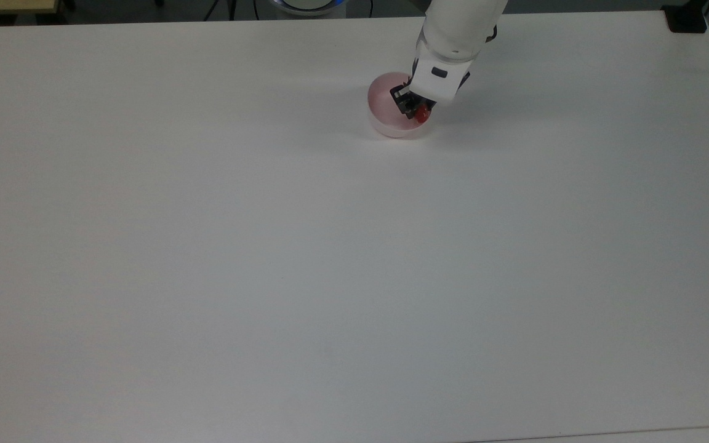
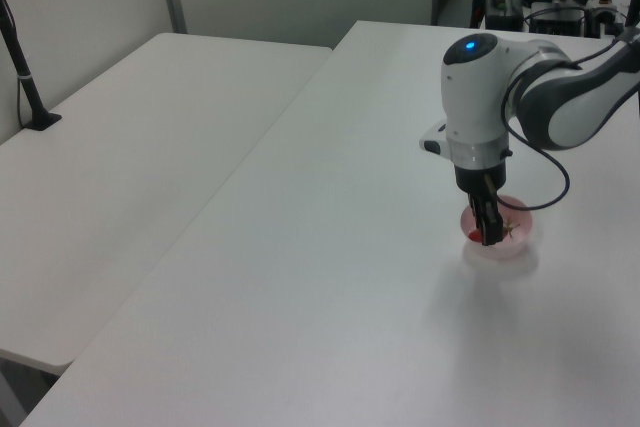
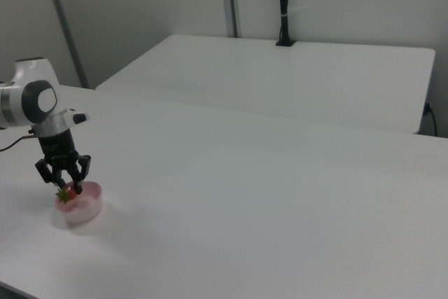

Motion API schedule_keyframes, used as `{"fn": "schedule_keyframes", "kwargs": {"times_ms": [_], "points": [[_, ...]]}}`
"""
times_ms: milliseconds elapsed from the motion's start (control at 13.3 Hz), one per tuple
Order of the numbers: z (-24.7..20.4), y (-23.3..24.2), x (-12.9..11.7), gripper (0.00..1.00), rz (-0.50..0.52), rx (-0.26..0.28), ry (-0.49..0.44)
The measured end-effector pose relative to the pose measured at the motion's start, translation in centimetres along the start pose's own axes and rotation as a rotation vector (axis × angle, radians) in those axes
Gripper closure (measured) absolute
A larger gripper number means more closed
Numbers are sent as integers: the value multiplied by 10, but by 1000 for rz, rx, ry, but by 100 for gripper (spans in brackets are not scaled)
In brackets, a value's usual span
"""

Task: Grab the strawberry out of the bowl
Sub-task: 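Lift the strawberry up out of the pink bowl, then carry the held strawberry away from the bowl across the table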

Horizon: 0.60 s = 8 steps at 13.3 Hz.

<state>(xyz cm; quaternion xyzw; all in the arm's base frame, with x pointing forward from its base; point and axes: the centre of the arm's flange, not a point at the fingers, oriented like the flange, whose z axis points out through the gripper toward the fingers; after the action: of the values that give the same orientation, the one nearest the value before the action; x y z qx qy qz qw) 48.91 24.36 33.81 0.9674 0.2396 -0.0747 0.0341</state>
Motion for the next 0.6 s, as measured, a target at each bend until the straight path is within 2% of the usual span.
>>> {"fn": "schedule_keyframes", "kwargs": {"times_ms": [226,602], "points": [[-31,19,1,65,13,40,-9],[-82,65,1,65,43,66,30]]}}
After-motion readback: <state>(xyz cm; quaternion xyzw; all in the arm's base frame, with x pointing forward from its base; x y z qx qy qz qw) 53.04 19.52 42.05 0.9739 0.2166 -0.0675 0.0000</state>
